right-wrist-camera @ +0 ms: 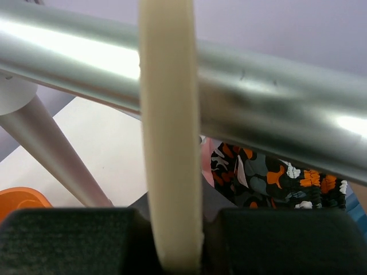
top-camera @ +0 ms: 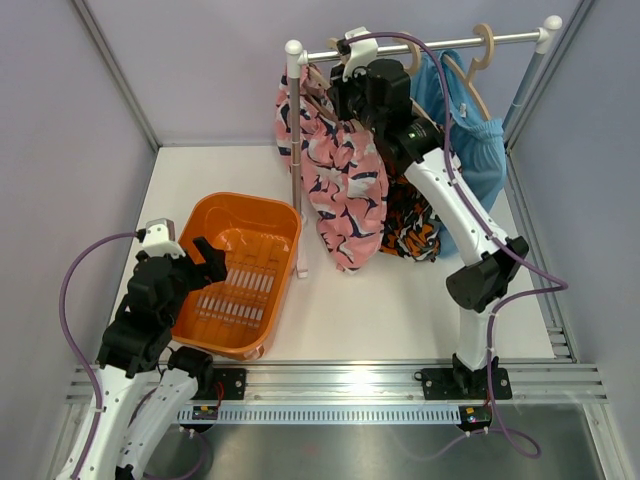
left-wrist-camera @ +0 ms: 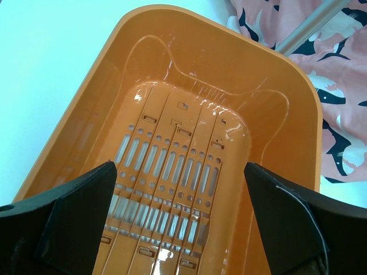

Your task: Remove the shorts from the hanger

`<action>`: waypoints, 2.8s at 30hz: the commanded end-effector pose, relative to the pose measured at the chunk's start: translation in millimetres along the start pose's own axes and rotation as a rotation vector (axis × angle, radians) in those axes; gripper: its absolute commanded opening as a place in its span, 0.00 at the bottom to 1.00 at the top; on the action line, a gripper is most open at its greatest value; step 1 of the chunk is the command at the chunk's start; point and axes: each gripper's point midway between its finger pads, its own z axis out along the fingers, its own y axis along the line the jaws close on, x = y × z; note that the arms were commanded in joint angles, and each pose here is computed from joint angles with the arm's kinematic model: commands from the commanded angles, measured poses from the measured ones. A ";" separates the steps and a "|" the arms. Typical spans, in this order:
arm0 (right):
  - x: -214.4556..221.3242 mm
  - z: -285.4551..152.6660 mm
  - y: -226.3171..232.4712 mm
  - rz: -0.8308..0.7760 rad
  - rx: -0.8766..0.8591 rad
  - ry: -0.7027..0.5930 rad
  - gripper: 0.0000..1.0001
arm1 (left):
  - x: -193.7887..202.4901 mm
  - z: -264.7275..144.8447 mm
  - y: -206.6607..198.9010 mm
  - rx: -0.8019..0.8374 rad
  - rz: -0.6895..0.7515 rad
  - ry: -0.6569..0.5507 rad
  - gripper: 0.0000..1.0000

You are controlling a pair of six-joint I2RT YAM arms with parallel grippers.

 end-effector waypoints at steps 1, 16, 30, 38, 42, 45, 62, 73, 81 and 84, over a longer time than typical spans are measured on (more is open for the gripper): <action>-40.8 -23.7 -1.0 0.015 0.017 -0.099 0.00 | -4.0 2.9 -6.7 0.028 0.007 -0.011 0.99; -80.3 -75.0 -9.8 0.034 0.047 -0.186 0.00 | -2.1 4.8 -7.4 0.029 0.010 0.000 0.99; -34.1 -130.9 -20.3 0.067 0.092 -0.034 0.00 | -7.0 -7.4 -34.1 0.210 0.048 -0.044 0.99; 0.2 -182.7 -15.6 0.149 0.071 0.029 0.00 | -22.9 -23.2 -84.5 0.479 0.034 -0.068 0.99; 22.7 -213.6 -13.1 0.211 0.064 0.045 0.00 | -46.2 -26.5 -109.1 0.560 -0.025 -0.069 0.99; 40.6 -226.5 -3.7 0.255 0.039 0.081 0.00 | -66.9 -24.9 -123.6 0.578 -0.034 -0.082 0.99; 56.5 -260.7 23.4 0.287 0.029 0.150 0.00 | -75.7 0.3 -307.1 0.584 0.122 -0.067 0.99; 50.8 -286.3 27.9 0.311 0.006 0.156 0.00 | -47.3 41.1 -313.7 0.373 0.170 -0.070 0.90; 47.2 -300.5 26.1 0.323 -0.001 0.154 0.00 | -37.1 53.0 -320.9 0.357 0.209 -0.064 0.35; 49.1 -305.9 26.4 0.328 -0.008 0.161 0.00 | -43.7 56.8 -317.8 0.336 0.217 -0.080 0.05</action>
